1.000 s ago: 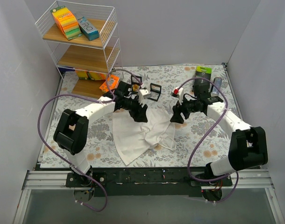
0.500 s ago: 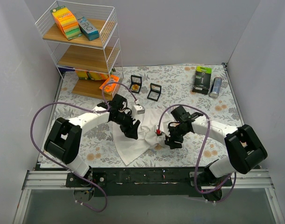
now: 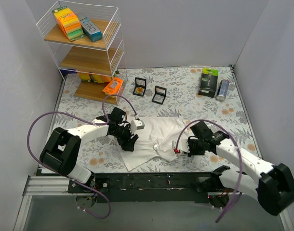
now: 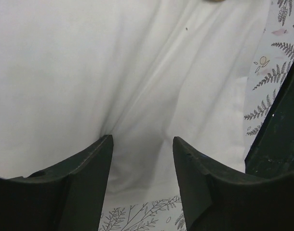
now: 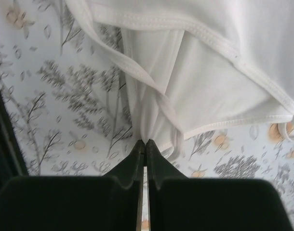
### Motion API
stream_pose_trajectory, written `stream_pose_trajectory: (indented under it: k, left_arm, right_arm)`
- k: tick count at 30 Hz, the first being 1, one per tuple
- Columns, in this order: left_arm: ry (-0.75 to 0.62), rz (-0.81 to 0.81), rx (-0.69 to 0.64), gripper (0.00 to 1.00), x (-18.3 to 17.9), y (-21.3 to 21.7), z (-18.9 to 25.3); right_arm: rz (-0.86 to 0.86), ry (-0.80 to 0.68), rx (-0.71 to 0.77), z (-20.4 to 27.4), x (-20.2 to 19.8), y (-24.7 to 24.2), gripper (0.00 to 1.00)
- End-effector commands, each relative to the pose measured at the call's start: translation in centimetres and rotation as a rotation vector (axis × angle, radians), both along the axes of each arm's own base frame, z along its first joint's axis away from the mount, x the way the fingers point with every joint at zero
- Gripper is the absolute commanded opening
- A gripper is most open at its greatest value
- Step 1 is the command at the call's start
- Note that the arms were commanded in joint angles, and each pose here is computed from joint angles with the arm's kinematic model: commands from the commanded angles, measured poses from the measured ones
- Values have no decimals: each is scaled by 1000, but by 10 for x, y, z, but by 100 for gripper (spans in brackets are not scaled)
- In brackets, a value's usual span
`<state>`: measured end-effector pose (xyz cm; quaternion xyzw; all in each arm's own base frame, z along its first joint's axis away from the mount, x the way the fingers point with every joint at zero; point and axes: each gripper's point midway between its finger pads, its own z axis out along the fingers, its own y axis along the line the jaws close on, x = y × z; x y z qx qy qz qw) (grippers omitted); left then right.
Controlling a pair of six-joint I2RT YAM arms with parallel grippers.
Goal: Remove the brooch from the garment
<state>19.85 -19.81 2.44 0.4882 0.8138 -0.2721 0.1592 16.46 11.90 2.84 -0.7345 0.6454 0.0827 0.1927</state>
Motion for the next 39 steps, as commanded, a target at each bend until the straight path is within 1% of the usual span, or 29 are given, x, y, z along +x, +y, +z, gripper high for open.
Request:
stream_pose_trajectory:
  k: [1,2,3,4,5,6,7,8,9,10,11,12,13,14,15,16,17,18,19,20,21,22,23,27,30,32,34,37,39]
  left_arm:
    - [-92,17,186,53,10,40,-31]
    - [-110,18,165,53,16,36,-24]
    - [-99,-2,99,54,14,24,-14]
    - [-105,-19,49,55,14,15,-3]
    - [-160,-33,-32,59,24,1,25]
    - [-166,-64,-100,60,20,-9,41]
    - [-161,-106,-205,63,14,-24,62]
    - [-194,-133,-269,63,11,-32,83]
    - [-222,-140,-316,64,15,-39,98]
    - [-199,-131,-358,65,12,-46,108]
    - [-179,-114,-371,65,12,-50,111]
    - [-172,-93,-387,65,19,-57,117]
    - [-97,-31,-387,64,19,-60,117]
    - [-58,-3,-386,59,22,-63,117]
    - [17,18,-365,57,23,-66,105]
    - [49,37,-372,54,26,-71,107]
    - [113,88,-371,52,25,-73,105]
    - [131,119,-387,52,30,-77,105]
    - [174,147,-386,51,28,-78,98]
    - [235,212,-390,51,28,-80,99]
    - [227,256,-395,50,36,-82,98]
    - [257,298,-388,50,37,-82,94]
    - [306,356,-397,50,38,-83,95]
    - [389,452,-402,46,34,-83,91]
    - [438,476,-409,43,30,-84,87]
    - [475,475,-405,40,27,-86,83]
    - [497,471,-402,36,25,-86,81]
    - [538,477,-379,34,21,-86,74]
    - [574,482,-366,34,17,-85,67]
  right_arm:
    - [28,3,-180,-4,-38,-56,12]
    - [19,-6,-174,-3,-40,-58,29]
    - [10,-28,-149,8,-37,-54,37]
    - [16,-26,-86,22,-40,-44,45]
    - [17,-39,-37,37,-36,-34,57]
    - [12,-106,52,74,-20,-16,62]
    - [-5,-99,135,91,-16,1,67]
    - [-16,-115,187,107,-8,12,70]
    - [-19,-129,236,122,-1,23,70]
    - [-38,-101,302,139,5,40,70]
    - [-41,-120,358,152,16,55,68]
    - [-49,-102,383,156,20,64,66]
    - [-50,-59,407,156,25,77,65]
    - [-51,-44,439,158,28,91,62]
    - [-41,-27,452,157,28,99,60]
    - [-30,-6,455,151,28,108,58]
    - [-12,11,453,143,21,116,54]
    - [7,-31,487,144,26,127,52]
    - [-2,-78,482,141,30,128,51]
    - [31,-83,465,123,18,135,50]
    - [41,-142,500,128,22,145,50]
    - [37,-176,497,126,24,148,52]
    - [61,-166,490,117,14,153,54]
    - [101,-140,501,107,1,170,57]
    - [115,-120,474,86,-6,173,57]
    - [129,-120,498,82,-10,179,57]
    - [154,-83,508,76,-19,182,57]
    - [164,-50,516,68,-25,184,57]
    - [164,-58,525,65,-23,186,58]
